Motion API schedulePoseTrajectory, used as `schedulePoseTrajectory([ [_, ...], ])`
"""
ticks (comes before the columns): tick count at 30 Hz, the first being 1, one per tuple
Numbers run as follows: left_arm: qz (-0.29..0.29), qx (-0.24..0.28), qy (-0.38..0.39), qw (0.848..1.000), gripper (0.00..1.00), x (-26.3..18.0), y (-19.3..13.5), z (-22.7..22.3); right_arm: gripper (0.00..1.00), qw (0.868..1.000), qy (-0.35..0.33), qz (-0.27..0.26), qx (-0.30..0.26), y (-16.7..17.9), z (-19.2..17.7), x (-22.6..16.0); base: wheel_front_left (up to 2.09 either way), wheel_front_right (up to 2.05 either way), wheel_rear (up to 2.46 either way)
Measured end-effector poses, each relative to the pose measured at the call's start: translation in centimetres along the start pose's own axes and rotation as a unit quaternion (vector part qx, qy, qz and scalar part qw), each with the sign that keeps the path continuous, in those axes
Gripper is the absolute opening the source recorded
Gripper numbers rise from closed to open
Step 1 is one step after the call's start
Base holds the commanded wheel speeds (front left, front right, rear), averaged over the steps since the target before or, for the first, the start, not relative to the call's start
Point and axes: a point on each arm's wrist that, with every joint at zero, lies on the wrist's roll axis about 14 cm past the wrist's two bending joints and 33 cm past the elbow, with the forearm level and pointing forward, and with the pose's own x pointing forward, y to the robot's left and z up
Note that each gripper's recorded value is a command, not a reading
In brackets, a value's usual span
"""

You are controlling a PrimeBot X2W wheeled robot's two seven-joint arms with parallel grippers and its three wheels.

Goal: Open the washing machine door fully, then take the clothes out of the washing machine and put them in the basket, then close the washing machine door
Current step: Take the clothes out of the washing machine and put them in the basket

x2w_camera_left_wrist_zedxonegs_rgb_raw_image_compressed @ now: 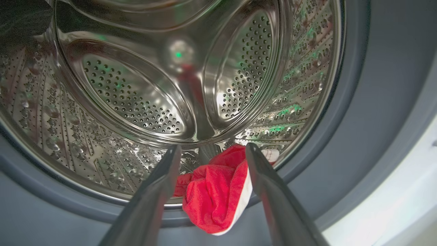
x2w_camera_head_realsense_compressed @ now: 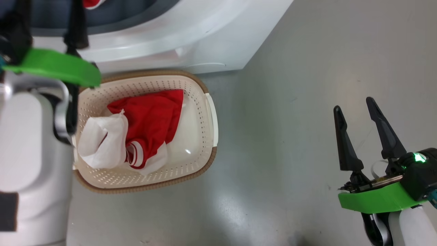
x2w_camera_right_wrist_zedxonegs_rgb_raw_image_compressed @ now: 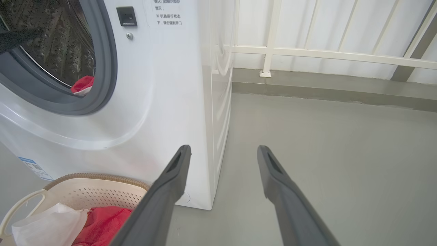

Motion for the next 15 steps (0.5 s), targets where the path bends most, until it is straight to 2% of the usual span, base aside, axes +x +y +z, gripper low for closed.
schedulePoseTrajectory([
  [10,0.025,-0.014,0.012,1.000,1.00,4.3,2.1,-0.6,1.00,1.000,0.016,0.000,-0.001,-0.1,-1.5,0.8,0.00,0.00,0.00],
  [15,0.032,-0.040,0.068,0.996,1.00,5.9,2.2,-2.5,1.00,1.000,0.030,-0.007,-0.001,-0.6,-2.4,0.7,0.00,0.00,0.00],
])
